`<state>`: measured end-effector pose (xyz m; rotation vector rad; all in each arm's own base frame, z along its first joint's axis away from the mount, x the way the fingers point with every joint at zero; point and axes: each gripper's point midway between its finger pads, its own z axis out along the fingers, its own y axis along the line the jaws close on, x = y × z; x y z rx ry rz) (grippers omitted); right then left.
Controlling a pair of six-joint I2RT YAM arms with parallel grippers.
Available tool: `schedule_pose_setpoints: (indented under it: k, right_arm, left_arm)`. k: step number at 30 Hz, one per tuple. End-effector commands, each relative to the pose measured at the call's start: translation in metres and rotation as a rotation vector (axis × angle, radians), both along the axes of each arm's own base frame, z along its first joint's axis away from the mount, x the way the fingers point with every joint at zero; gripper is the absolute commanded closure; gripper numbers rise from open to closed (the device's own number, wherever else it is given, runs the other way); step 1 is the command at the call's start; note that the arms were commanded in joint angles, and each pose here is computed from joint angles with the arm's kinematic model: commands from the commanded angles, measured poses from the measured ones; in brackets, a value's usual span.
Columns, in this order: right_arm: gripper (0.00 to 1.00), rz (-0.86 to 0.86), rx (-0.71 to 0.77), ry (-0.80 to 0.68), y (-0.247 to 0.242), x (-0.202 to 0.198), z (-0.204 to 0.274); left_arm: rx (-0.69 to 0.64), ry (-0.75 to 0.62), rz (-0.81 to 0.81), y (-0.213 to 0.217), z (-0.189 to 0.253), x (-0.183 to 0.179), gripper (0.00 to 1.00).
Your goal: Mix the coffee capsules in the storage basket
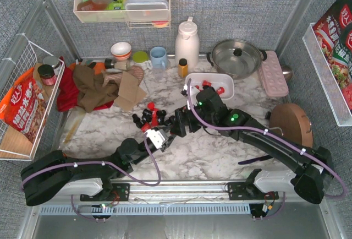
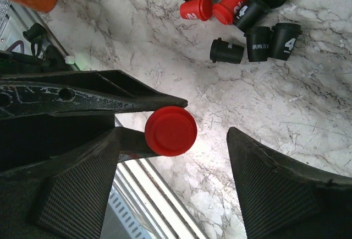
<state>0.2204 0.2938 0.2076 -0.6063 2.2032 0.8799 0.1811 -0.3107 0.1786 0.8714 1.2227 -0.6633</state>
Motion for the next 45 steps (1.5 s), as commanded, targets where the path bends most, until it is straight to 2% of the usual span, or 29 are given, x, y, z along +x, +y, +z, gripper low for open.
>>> schedule_pose_setpoints:
  k: [1, 5, 9, 13, 20, 25, 33, 36, 38, 41, 45]
  right_arm:
    - [0.19, 0.014, 0.022, 0.001, 0.007, -0.001, 0.004]
    - [0.24, 0.02, 0.016, 0.016, 0.009, -0.003, -0.001]
    - [0.39, 0.02, 0.019, 0.029, 0.011, -0.004, -0.003]
    - [0.46, 0.018, 0.016, 0.039, 0.011, -0.005, -0.008]
    - [0.5, 0.006, 0.017, 0.038, 0.009, -0.005, -0.007]
    - [0.5, -0.016, 0.019, 0.017, 0.004, -0.004, -0.003]
    - [0.56, -0.044, 0.017, -0.001, -0.002, -0.003, 0.001]
    - [0.55, -0.059, -0.012, -0.011, -0.006, 0.0, -0.002]
    - [0.46, -0.105, -0.074, -0.054, -0.019, 0.009, -0.003]
    - [0.4, -0.233, -0.174, -0.155, -0.049, 0.03, 0.005]
    - [0.35, -0.302, -0.221, -0.256, -0.071, 0.042, 0.025]
  left_arm:
    - [-0.055, -0.047, -0.014, -0.004, 0.021, -0.002, 0.64]
    - [-0.056, -0.055, -0.023, -0.006, 0.024, -0.004, 0.64]
    - [-0.051, -0.06, -0.024, -0.007, 0.023, -0.005, 0.64]
    - [-0.044, -0.064, -0.021, -0.008, 0.022, -0.004, 0.64]
    - [-0.049, -0.051, -0.007, -0.007, 0.022, -0.003, 0.63]
    - [-0.029, -0.023, 0.003, -0.007, 0.016, -0.002, 0.46]
    - [-0.03, -0.016, 0.008, -0.006, 0.014, -0.002, 0.43]
    - [-0.053, 0.009, 0.056, 0.001, 0.016, 0.003, 0.43]
    - [-0.073, 0.047, 0.084, 0.008, 0.014, 0.005, 0.43]
    - [-0.11, 0.142, 0.071, 0.018, 0.003, -0.005, 0.43]
    - [-0.092, 0.292, 0.114, 0.031, -0.024, -0.009, 0.43]
